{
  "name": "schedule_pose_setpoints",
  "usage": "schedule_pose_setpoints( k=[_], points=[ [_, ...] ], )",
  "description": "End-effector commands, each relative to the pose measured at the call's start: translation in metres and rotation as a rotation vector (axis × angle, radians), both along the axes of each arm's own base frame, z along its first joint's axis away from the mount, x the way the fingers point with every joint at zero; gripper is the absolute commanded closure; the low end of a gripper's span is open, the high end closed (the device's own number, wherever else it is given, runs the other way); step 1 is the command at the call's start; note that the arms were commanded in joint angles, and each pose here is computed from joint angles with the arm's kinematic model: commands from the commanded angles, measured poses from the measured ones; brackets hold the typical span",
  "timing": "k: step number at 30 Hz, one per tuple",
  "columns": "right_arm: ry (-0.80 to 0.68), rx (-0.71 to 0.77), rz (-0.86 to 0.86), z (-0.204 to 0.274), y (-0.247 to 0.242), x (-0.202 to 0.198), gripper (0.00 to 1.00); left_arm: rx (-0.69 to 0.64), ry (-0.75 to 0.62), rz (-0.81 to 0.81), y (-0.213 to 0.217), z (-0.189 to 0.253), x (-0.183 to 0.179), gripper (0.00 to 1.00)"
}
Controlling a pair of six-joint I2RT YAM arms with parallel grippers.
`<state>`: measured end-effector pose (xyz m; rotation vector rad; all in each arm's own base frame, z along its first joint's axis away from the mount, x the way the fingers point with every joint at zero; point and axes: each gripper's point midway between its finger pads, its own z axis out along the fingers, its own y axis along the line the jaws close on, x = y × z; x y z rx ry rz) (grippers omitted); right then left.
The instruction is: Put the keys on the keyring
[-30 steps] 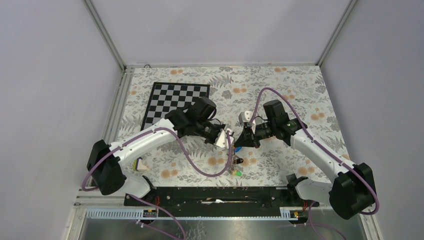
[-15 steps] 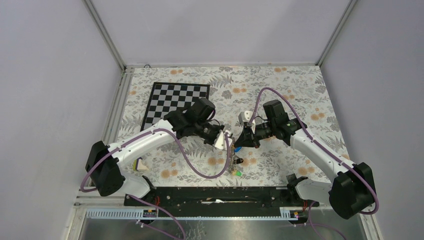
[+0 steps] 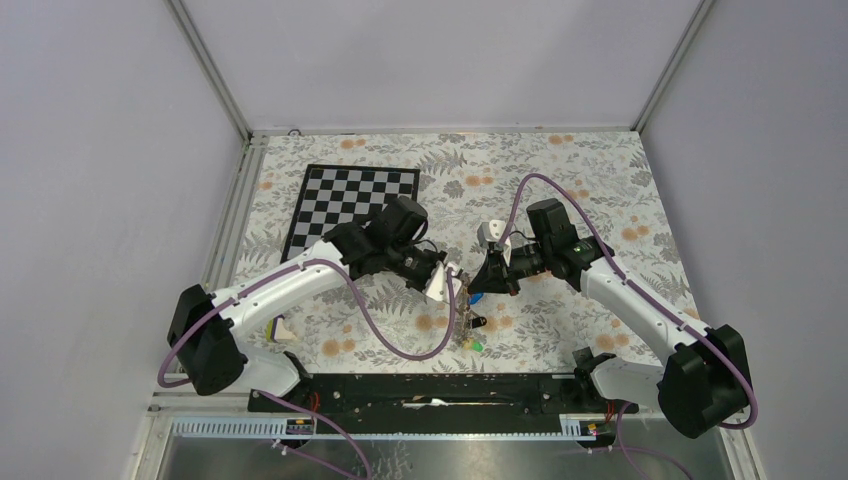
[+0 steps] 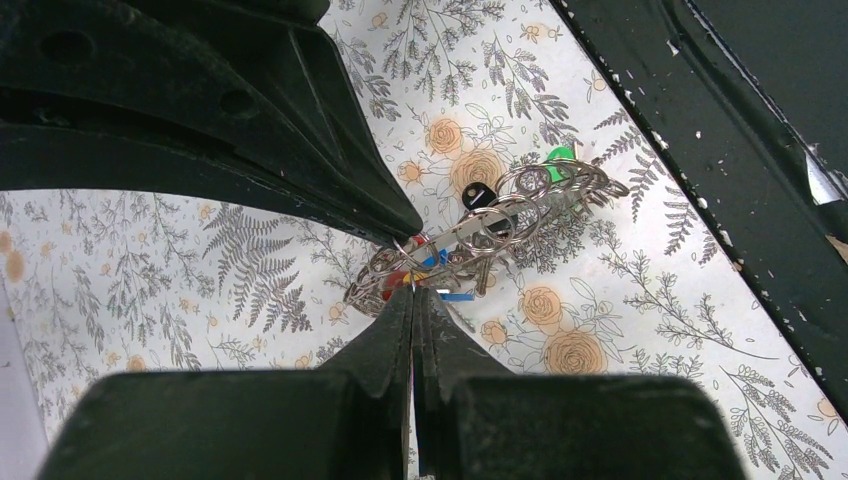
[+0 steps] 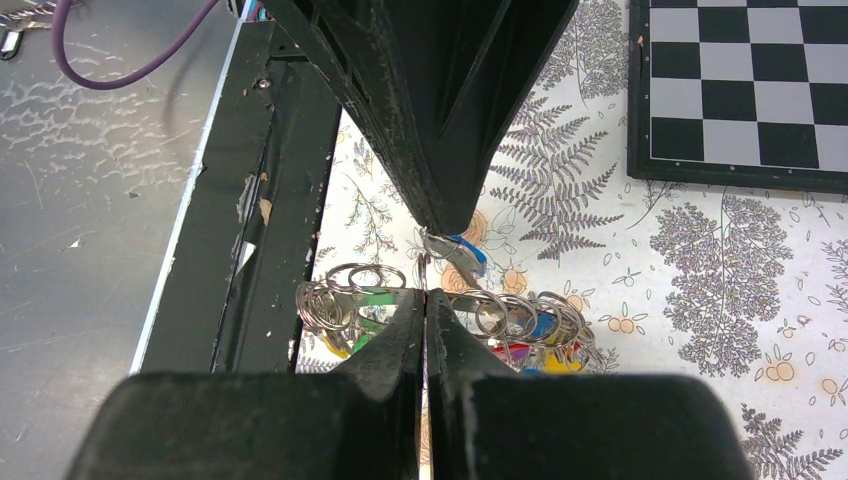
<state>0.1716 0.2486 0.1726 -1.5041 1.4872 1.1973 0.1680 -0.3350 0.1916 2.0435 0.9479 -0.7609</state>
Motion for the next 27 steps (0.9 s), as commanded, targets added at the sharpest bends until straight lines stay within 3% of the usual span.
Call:
schedule_pose_setpoints(
  k=[1,27],
  points=[
    [-0.029,0.06,0.024,0.014,0.004,0.002,1.0,-0.044,-0.041,-0.04,0.001,0.011,-0.005,1.0],
    [-0.02,0.057,0.024,0.011,0.004,0.002,1.0,-0.074,-0.002,-0.025,-0.011,0.024,0.0,1.0]
  ],
)
